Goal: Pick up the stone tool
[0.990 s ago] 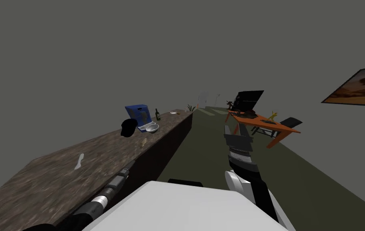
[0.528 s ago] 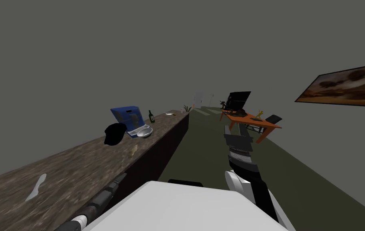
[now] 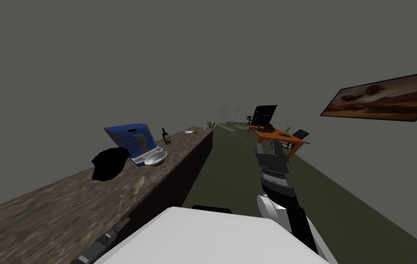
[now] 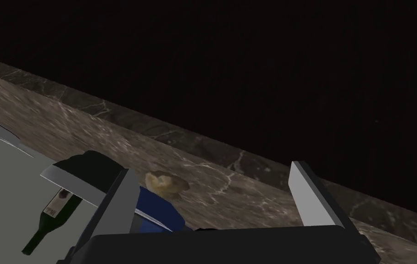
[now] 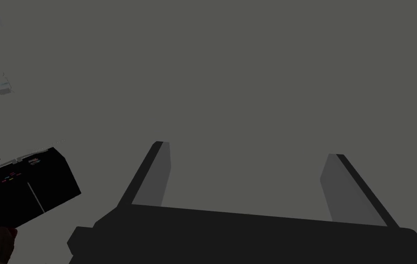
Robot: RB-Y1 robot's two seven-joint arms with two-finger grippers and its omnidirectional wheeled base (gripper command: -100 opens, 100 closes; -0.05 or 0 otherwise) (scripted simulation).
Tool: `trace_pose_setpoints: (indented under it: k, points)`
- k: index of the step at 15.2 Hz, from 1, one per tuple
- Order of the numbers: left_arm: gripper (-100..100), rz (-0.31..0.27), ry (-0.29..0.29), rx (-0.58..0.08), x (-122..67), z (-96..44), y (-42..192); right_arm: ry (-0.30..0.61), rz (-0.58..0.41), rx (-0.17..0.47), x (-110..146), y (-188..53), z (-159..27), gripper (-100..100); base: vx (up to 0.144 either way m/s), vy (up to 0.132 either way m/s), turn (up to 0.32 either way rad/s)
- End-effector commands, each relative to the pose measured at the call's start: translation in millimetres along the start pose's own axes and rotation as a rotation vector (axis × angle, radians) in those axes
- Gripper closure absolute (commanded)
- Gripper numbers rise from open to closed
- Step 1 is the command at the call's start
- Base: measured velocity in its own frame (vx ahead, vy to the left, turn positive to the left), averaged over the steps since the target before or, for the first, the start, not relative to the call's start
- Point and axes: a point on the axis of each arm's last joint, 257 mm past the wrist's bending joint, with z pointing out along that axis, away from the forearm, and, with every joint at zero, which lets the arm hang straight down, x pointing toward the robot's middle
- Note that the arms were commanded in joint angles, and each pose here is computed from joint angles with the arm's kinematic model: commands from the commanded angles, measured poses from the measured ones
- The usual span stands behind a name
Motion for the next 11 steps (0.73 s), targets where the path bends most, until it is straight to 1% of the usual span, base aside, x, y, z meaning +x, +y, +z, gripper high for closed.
trace_pose_setpoints:
  k: [1, 2, 3, 4, 5, 7, 8, 10, 11]
  points:
    - [-100, 0.014, 0.017, -0.052, 2.8, -7.1, 15, 0.0, 0.0, 0.0, 0, 0, 0.0, 0, 0.17, 0.045, -0.137]
    - [-100, 0.029, 0.034, -0.106, 2.8, -13.6, 31, 0.0, 0.0, 0.0, 0, 0, 0.0, 0, 0.166, 0.064, -0.219]
    - [-100, 0.029, 0.034, -0.106, 2.8, -13.6, 31, 0.0, 0.0, 0.0, 0, 0, 0.0, 0, 0.146, 0.072, -0.154]
    - [-100, 0.043, 0.05, -0.155, 2.6, -20.2, 45, 0.0, 0.0, 0.0, 0, 0, 0.0, 0, 0.143, 0.074, -0.139]
    - [-100, 0.043, 0.05, -0.157, 2.8, -20.3, 46, 0.0, 0.0, 0.0, 0, 0, 0.0, 0, 0.134, 0.079, -0.114]
    - [-100, 0.069, 0.082, -0.25, 2.6, -34.0, 72, 0.0, 0.0, 0.0, 0, 0, 0.0, 0, 0.17, 0.086, -0.172]
    - [-100, 0.069, 0.082, -0.25, 2.7, -34.1, 73, 0.0, 0.0, 0.0, 0, 0, 0.0, 0, 0.166, 0.102, -0.179]
    - [-100, 0.089, 0.111, -0.33, 2.8, -47.3, 95, 0.0, 0.0, 0.0, 0, 0, 0.0, 0, 0.19, 0.109, -0.181]
    - [-100, 0.089, 0.111, -0.33, 2.8, -47.3, 95, 0.0, 0.0, 0.0, 0, 0, 0.0, 0, 0.199, 0.107, -0.145]
